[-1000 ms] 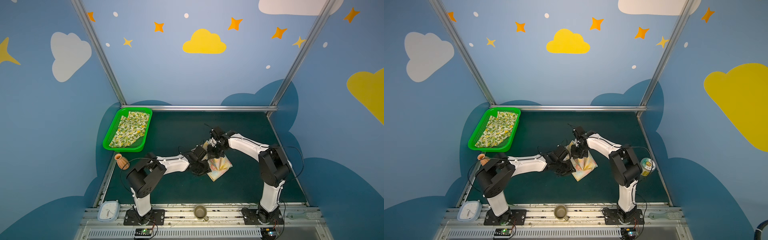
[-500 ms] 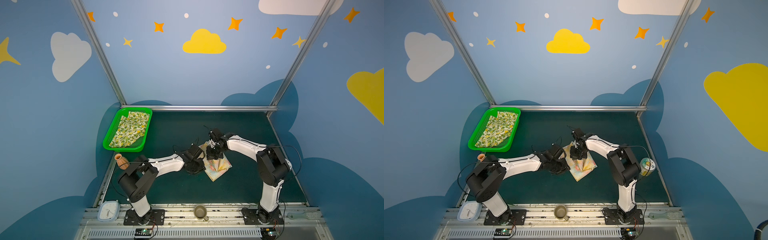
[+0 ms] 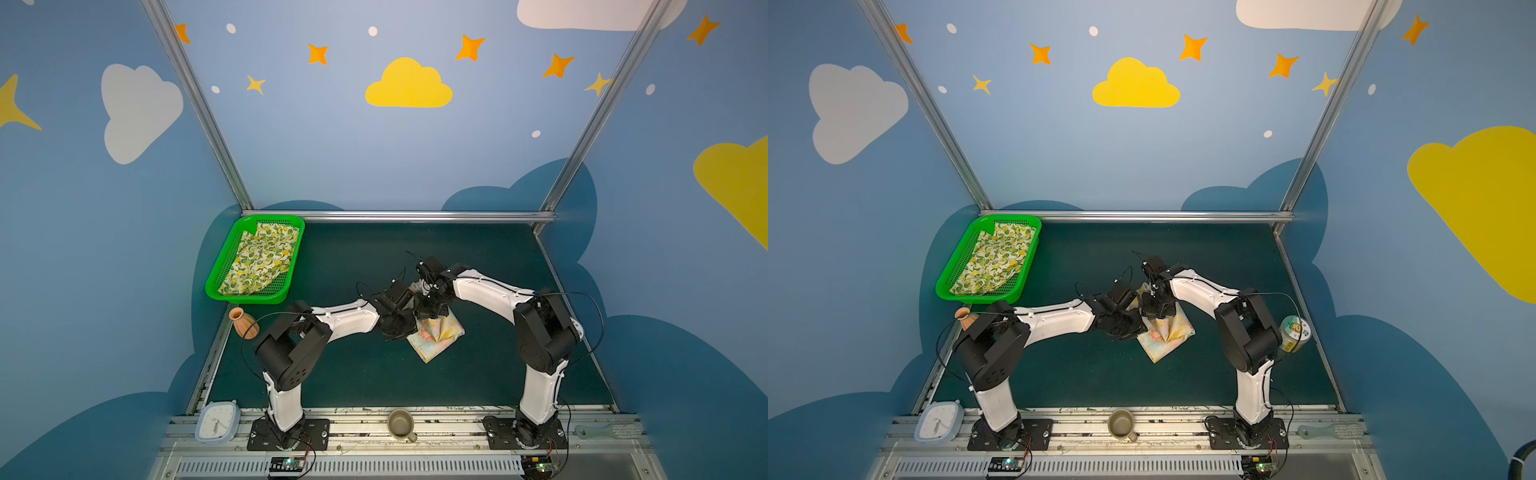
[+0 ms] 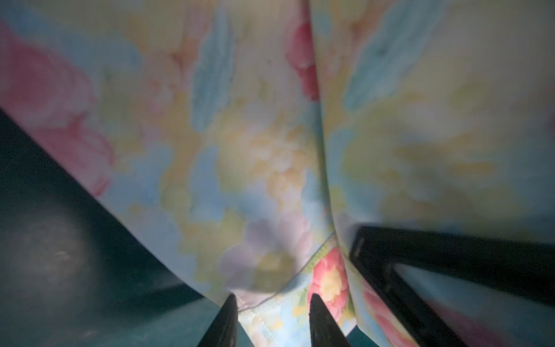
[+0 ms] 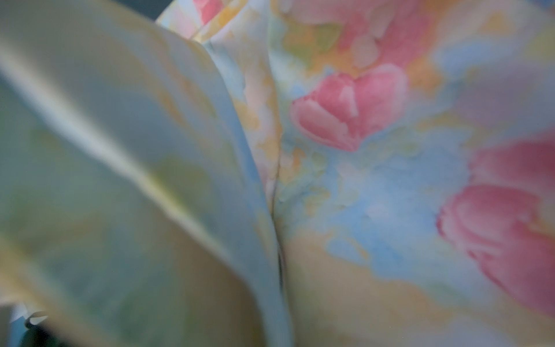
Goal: Fold and stack skirts
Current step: Fold the skirt at the center of the table.
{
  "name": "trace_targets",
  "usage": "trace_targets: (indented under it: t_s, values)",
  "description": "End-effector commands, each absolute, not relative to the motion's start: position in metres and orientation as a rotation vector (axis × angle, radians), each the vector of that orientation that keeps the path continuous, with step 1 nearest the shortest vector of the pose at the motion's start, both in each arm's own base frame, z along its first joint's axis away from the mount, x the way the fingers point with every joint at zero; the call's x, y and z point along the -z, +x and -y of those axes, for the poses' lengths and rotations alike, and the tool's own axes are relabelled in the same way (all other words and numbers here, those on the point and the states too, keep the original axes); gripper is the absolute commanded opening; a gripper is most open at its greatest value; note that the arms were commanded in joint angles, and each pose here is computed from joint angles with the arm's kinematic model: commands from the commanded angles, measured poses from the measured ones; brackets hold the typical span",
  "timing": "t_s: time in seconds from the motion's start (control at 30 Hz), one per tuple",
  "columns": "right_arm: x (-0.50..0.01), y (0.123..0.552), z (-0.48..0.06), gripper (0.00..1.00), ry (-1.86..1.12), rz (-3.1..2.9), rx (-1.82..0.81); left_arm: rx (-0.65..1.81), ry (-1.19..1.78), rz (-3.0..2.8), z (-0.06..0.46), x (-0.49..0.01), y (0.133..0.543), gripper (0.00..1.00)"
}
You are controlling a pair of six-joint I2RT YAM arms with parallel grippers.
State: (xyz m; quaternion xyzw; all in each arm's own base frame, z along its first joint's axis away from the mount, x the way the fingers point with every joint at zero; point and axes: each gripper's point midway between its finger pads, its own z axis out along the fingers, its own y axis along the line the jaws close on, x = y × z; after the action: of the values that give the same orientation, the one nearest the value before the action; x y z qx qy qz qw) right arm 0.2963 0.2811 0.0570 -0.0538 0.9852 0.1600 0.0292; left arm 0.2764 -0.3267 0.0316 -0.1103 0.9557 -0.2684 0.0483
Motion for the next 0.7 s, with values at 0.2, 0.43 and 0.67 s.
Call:
trace_targets:
  t_s: [0.2, 0.43, 0.67]
  values:
    - [-0.070, 0.300, -0.280, 0.00, -0.182, -3.019, -0.484, 0.754, -0.369, -2.951, 0.317, -0.017, 0.270, 0.40]
    - [-0.069, 0.303, -0.271, 0.00, -0.188, -3.011, -0.411, 0.753, -0.381, -2.949, 0.314, -0.015, 0.268, 0.40]
    - [-0.064, 0.306, -0.271, 0.00, -0.193, -3.012, -0.404, 0.771, -0.380, -2.939, 0.315, -0.018, 0.268, 0.40]
